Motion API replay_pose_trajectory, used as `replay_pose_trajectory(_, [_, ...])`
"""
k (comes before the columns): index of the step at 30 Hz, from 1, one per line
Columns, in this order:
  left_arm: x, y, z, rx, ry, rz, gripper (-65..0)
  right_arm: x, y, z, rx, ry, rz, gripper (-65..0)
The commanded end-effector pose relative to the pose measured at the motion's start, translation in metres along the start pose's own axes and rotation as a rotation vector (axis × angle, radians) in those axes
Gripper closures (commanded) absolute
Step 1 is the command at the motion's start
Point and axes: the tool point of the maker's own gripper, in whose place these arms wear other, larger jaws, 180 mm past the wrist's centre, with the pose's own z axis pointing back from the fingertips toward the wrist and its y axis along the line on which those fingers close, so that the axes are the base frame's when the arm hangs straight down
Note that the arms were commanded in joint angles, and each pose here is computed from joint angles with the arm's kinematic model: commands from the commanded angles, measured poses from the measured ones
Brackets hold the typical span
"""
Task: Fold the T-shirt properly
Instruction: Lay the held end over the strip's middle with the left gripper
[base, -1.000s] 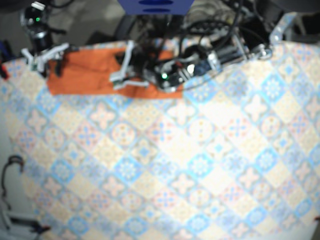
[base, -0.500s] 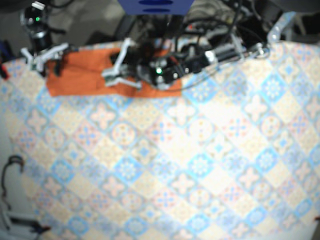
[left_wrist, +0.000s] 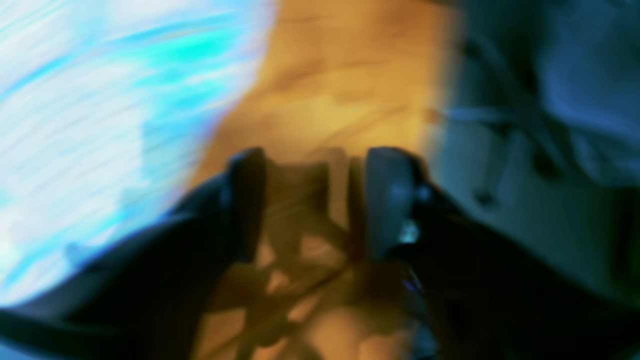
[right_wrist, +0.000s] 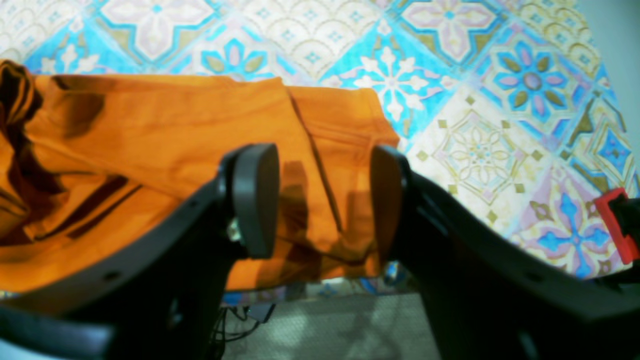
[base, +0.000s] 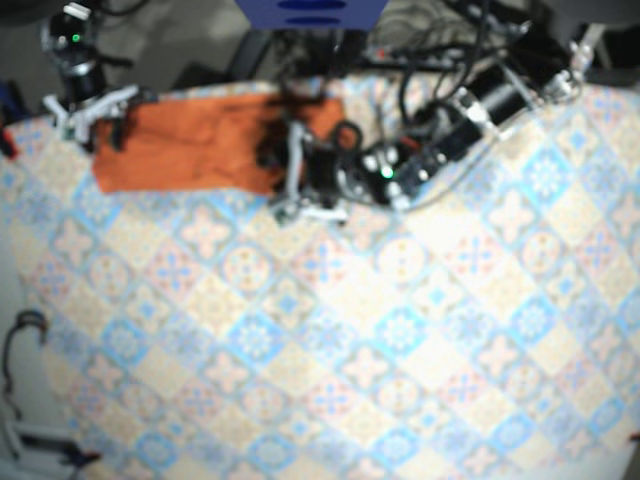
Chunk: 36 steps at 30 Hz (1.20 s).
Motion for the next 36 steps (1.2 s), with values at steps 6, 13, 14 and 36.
replay_pose_trajectory(6, [0.002, -0.003, -0.001, -0.024, -0.015, 0.001, 0.0, 0.001, -0.005, 0.000, -0.007, -0.020, -0.014, -28.5])
replay_pose_trajectory(13, [-0.009, -0.021, -0.024, -0.074, 0.029, 0.028, 0.0, 0.000, -0.005, 0.000, -0.009, -0.016, -0.015, -28.5])
replay_pose_trajectory(14, [-0.011, -0.021, -0.024, -0.074, 0.032, 0.031, 0.0, -0.001, -0.005, 0.001, -0.009, -0.015, -0.015, -28.5])
replay_pose_trajectory(36, [0.017, -0.070, -0.041, -0.186, -0.009, -0.036, 0.0, 0.003, -0.003, 0.000, -0.012, -0.033, -0.026, -28.5])
